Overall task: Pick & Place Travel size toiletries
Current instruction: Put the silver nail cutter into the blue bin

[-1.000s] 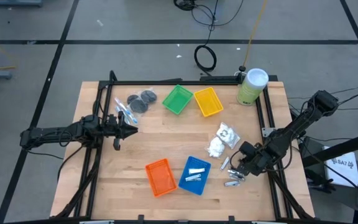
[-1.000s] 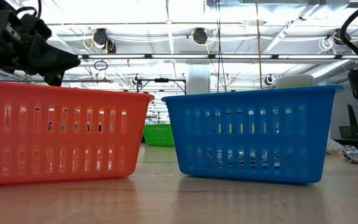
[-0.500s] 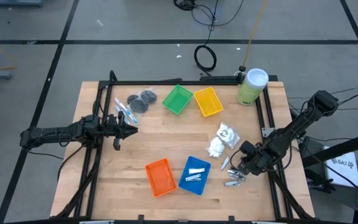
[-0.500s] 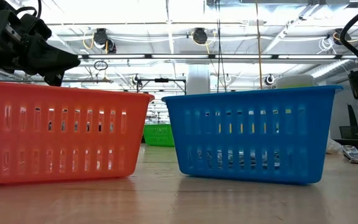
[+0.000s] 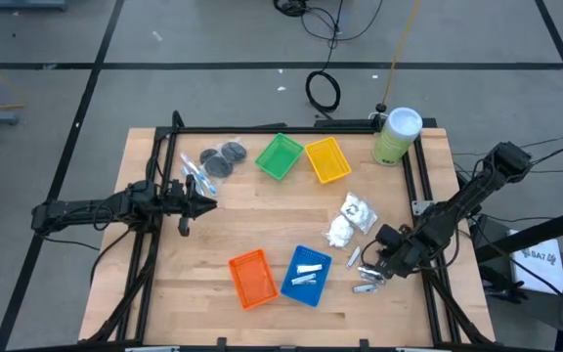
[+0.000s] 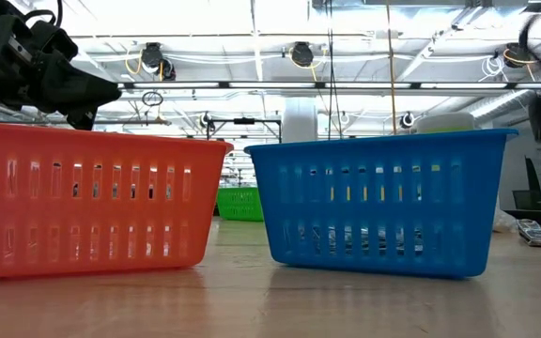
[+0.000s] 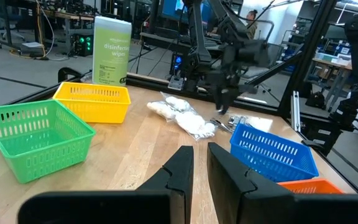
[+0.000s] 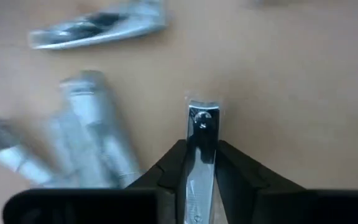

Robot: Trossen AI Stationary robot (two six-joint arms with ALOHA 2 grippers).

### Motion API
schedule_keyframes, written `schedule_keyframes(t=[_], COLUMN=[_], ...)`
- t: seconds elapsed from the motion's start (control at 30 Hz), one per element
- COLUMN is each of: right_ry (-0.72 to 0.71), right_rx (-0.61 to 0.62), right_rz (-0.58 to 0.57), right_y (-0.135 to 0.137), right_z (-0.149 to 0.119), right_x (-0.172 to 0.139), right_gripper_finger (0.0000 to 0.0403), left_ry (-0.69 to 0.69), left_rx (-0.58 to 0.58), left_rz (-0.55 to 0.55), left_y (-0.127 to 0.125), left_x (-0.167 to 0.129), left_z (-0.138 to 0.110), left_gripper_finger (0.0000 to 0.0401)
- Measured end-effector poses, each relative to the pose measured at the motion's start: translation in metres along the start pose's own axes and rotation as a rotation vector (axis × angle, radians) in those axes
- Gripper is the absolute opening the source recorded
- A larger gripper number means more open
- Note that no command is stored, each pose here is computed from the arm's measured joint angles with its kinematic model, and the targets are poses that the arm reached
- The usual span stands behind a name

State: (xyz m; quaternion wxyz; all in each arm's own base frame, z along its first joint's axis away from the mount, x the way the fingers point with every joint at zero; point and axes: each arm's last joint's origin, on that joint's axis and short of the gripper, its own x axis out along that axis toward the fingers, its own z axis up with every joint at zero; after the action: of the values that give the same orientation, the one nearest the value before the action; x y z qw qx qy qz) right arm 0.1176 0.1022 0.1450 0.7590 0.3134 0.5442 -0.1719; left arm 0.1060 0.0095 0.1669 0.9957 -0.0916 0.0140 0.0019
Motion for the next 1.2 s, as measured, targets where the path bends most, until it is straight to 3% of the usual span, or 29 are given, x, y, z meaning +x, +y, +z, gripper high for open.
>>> schedule_keyframes(t=[0.23,0.47,0.8,1.0,1.2], right_ry=[-0.167,-0.325,-0.689,-0.788,-0.773], right_rx=[-0.130,-0.271,-0.528,-0.574,-0.612], right_rz=[0.254,0.420,0.695,0.742,0.619], right_y=[0.026,0.045,0.080,0.096,0.121], right_z=[0.008,0.015,0.025,0.027,0.044], right_x=[-0.010,-0.019,-0.042,-0.032,-0.026], right_gripper_finger=[0.0053,0.0054,0.0054,0.0054,0.0054], left_ry=[0.001,0.003,0.000,0.000,0.001], left_rx=[0.000,-0.001,0.000,0.000,0.000], left_rz=[0.000,0.001,0.000,0.000,0.000], left_y=[0.000,0.000,0.000,0.000,0.000], left_x=[0.000,0.000,0.000,0.000,0.000], left_z=[0.000,0.000,0.000,0.000,0.000], left_gripper_finger=[0.0044,0.0044,0.0044,0.0044,0.0044])
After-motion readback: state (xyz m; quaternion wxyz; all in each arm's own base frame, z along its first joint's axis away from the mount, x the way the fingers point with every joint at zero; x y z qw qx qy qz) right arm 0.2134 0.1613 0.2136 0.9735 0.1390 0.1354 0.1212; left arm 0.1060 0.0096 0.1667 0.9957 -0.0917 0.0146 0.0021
